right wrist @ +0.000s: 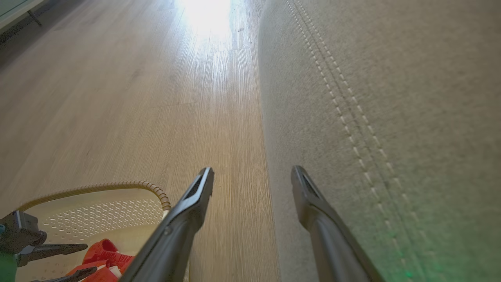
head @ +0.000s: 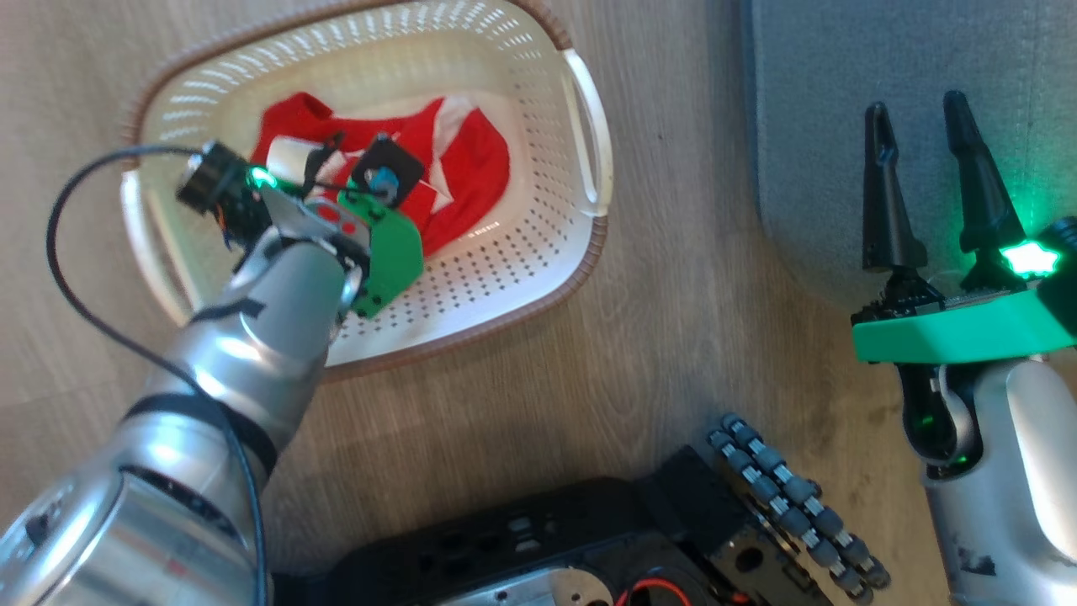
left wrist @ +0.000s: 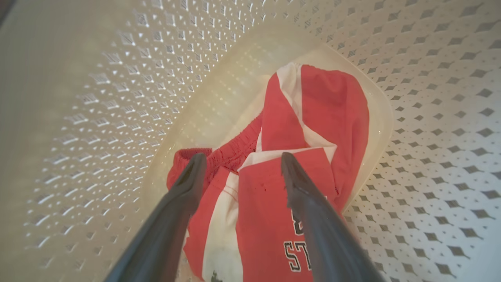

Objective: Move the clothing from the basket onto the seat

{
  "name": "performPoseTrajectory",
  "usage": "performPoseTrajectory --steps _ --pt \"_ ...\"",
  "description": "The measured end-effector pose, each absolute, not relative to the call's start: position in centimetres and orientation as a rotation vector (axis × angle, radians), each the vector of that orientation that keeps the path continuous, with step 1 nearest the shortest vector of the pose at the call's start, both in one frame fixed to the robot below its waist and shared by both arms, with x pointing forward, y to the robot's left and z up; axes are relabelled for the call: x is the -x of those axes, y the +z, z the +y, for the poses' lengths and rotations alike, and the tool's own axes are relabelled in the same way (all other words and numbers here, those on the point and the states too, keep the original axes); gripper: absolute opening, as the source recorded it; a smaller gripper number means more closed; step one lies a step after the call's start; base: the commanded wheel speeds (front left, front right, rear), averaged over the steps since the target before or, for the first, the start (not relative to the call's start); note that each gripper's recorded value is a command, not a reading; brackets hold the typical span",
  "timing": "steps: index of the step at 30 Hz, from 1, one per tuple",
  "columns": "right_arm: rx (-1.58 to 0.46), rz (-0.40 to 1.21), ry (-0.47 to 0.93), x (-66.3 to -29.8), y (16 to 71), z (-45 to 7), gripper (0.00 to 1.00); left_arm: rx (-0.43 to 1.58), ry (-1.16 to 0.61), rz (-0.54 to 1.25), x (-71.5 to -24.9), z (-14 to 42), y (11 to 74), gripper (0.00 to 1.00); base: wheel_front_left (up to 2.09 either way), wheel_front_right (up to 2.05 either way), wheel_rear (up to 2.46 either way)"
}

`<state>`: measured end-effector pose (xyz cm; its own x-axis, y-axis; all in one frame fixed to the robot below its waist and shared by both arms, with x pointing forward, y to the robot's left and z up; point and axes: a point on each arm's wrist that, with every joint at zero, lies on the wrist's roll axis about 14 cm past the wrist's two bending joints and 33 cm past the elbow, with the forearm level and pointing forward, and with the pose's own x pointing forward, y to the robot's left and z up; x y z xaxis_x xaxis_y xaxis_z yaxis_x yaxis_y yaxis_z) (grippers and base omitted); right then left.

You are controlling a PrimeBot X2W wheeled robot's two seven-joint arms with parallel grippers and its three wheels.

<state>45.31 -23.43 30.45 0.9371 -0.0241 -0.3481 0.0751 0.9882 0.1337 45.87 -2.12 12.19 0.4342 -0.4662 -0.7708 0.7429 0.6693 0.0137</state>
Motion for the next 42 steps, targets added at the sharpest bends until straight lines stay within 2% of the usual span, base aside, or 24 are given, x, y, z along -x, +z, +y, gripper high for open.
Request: performPoseTrajectory --steps 6,11,20,38,39,40,42 --pt "-0.139 0.361 -0.066 -45.3 29.7 -23.7 1.00 -0.389 -0.830 0.855 -46.6 -3.7 10.5 1.00 0.00 0.00 0.00" --pt "-0.132 0.367 -0.073 -45.2 29.5 -24.0 1.00 -0.449 -0.879 0.950 -45.9 -3.5 8.7 1.00 0.00 0.00 0.00" --pt "-0.129 0.374 -0.075 -45.0 29.2 -23.9 1.00 -0.600 -0.877 1.095 -44.3 -0.9 5.9 1.00 0.00 0.00 0.00" --pt "-0.125 0.364 -0.078 -45.1 29.0 -23.9 1.00 -0.673 -0.852 1.224 -42.8 1.0 4.3 1.00 0.00 0.00 0.00" --pt "-0.125 0.363 -0.077 -45.1 29.0 -23.9 1.00 -0.670 -0.848 1.231 -42.7 1.0 4.3 0.96 0.00 0.00 0.00" --pt "-0.125 0.364 -0.077 -45.1 29.0 -23.9 1.00 -0.668 -0.843 1.239 -42.8 1.1 4.3 0.55 0.00 0.00 0.00" --pt "-0.123 0.364 -0.076 -45.2 28.9 -23.8 1.00 -0.662 -0.835 1.252 -42.7 1.2 4.2 0.00 0.00 0.00 0.00"
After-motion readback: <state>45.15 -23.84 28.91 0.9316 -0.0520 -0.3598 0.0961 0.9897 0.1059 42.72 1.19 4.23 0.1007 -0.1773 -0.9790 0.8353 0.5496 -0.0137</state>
